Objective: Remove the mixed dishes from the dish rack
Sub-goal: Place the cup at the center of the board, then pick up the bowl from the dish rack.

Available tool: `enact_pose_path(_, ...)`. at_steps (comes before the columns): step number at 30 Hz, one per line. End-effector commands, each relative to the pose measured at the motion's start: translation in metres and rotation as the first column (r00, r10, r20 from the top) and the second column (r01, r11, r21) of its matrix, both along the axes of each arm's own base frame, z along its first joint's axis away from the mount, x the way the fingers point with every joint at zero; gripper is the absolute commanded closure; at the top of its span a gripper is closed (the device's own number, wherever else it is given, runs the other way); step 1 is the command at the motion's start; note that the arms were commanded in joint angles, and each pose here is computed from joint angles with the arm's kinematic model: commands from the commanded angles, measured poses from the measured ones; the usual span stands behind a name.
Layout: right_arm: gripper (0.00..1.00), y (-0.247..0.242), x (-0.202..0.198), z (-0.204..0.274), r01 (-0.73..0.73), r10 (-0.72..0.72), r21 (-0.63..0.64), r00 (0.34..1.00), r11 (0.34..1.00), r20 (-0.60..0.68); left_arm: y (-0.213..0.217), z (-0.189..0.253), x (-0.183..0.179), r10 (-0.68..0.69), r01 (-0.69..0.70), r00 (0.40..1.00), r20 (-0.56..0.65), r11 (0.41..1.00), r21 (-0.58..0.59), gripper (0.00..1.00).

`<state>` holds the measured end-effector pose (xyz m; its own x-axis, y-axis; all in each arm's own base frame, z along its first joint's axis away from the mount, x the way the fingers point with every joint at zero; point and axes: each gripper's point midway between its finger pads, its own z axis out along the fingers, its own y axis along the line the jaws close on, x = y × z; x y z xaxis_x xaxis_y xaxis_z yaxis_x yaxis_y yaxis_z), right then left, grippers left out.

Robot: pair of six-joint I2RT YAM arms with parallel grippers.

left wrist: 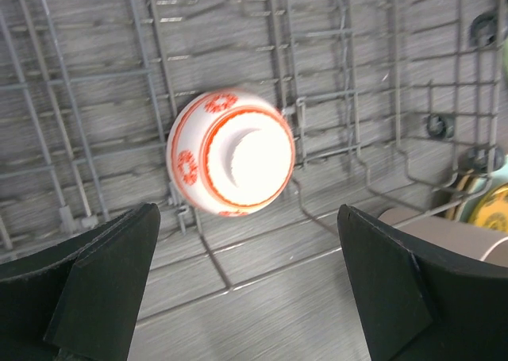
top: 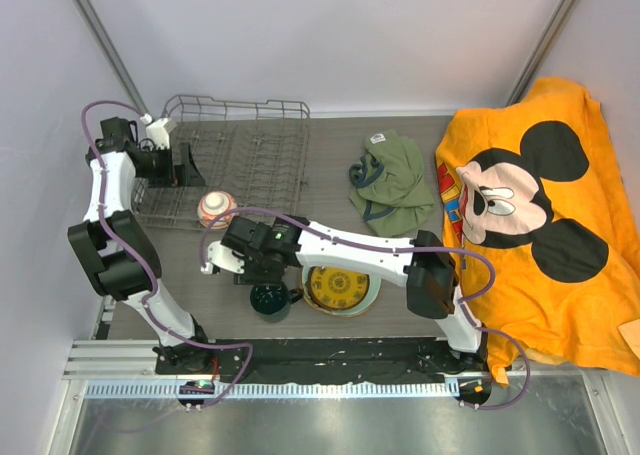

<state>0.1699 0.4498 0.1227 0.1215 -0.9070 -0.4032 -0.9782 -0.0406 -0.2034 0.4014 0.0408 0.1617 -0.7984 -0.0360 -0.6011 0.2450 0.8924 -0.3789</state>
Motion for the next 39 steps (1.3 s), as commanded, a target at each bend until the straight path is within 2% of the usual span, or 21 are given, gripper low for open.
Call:
enact_pose_path(1,0.54,0.001,0.005,0.046,0.018,-0.024,0.098,0.998,0.995,0.063,0.005,0.013,-0.006,-0.067,0.062,0.997,0.028,0.987,0.146,0.0)
enact_pose_path(9,0.44,-0.004,0.011,0.066,0.035,-0.049,0.135,0.993,0.99,0.108,-0.015,-0.004,-0.01,-0.104,0.104,0.995,-0.016,0.96,0.262,0.0)
enact_pose_path(25,0.43,-0.028,0.023,0.078,0.081,-0.103,0.165,0.986,0.983,0.129,-0.034,-0.047,-0.011,-0.09,0.123,0.991,-0.101,0.914,0.387,0.0)
enact_pose_path(39,0.43,-0.035,0.023,0.069,0.082,-0.1,0.145,0.988,0.986,0.12,-0.04,-0.067,0.003,-0.09,0.133,0.989,-0.121,0.899,0.416,0.03)
